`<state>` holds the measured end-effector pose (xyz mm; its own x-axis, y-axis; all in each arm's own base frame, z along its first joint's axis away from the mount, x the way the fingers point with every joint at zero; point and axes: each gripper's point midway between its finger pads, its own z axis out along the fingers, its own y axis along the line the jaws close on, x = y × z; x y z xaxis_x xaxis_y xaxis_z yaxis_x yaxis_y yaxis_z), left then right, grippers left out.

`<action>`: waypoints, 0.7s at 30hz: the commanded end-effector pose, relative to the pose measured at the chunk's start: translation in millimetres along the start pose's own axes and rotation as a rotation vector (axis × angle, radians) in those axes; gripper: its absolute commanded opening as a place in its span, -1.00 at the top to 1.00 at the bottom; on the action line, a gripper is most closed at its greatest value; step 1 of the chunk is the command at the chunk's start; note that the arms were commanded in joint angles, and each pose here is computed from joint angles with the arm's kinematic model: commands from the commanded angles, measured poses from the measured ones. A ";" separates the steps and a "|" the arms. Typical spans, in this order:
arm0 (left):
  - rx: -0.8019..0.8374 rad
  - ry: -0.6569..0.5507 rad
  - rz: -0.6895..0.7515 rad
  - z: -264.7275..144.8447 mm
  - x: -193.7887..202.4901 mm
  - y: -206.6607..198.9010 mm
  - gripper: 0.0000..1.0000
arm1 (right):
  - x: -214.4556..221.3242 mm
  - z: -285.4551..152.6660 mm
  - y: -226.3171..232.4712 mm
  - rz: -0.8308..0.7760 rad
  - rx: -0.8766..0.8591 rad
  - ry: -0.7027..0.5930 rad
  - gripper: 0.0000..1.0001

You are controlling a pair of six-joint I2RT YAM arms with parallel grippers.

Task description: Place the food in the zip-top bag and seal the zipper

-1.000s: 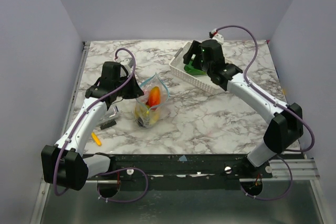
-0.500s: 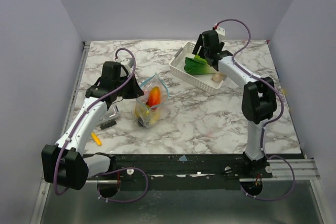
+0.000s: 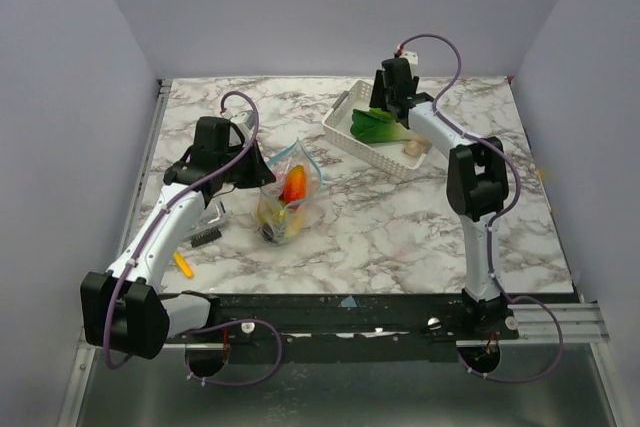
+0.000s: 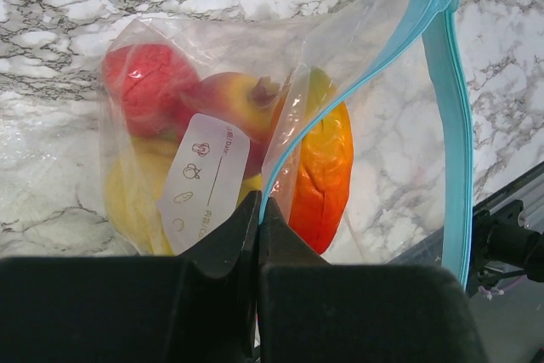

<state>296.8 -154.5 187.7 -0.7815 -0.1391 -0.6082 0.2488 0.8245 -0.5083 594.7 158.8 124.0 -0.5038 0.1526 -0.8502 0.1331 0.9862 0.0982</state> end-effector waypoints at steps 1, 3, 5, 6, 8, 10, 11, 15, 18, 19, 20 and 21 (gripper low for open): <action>0.027 0.007 -0.017 3.4 -0.2 -1.2 1.00 | 10.9 18.2 -9.0 -0.035 0.011 0.035 -0.36; 0.034 0.011 -0.017 3.9 0.0 -2.4 1.00 | 13.1 24.2 -8.4 -0.052 0.006 0.040 -0.36; 0.026 0.007 -0.015 3.8 -0.9 -1.1 1.00 | 17.9 30.7 -7.9 -0.065 0.005 0.058 -0.34; 0.023 0.006 -0.015 3.6 -1.3 -0.9 1.00 | 20.7 32.8 -7.9 -0.073 0.006 0.067 -0.33; 0.018 0.004 -0.014 3.6 -2.0 0.1 1.00 | 26.3 36.9 -7.3 -0.086 -0.001 0.078 -0.33; 0.014 0.007 -0.015 4.3 -1.9 1.3 1.00 | 33.1 40.7 -4.9 -0.099 -0.017 0.092 -0.33; 0.015 0.009 -0.015 4.4 -1.4 1.2 1.00 | 36.3 41.6 -3.1 -0.103 -0.027 0.101 -0.33; 0.008 0.011 -0.018 5.2 -0.7 2.9 1.00 | 53.3 42.2 0.7 -0.120 -0.066 0.153 -0.41; 0.011 0.012 -0.017 4.9 -0.2 2.3 1.00 | 64.6 39.1 2.7 -0.144 -0.100 0.187 -0.59; 0.012 0.011 -0.017 5.0 -0.4 2.2 1.00 | 68.2 37.1 4.7 -0.152 -0.119 0.201 -0.63; 0.013 0.013 -0.018 5.1 -0.1 2.2 1.00 | 74.1 35.2 6.3 -0.164 -0.138 0.223 -0.65; 0.013 0.012 -0.017 5.2 -0.5 2.1 1.00 | 78.7 32.2 7.8 -0.174 -0.156 0.243 -0.65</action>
<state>297.9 -155.7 182.9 -0.7942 -0.1401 -0.5913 0.2412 0.8204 -0.5184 606.7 166.2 70.8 -0.6054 0.0465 -0.7946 0.0104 0.9987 0.0506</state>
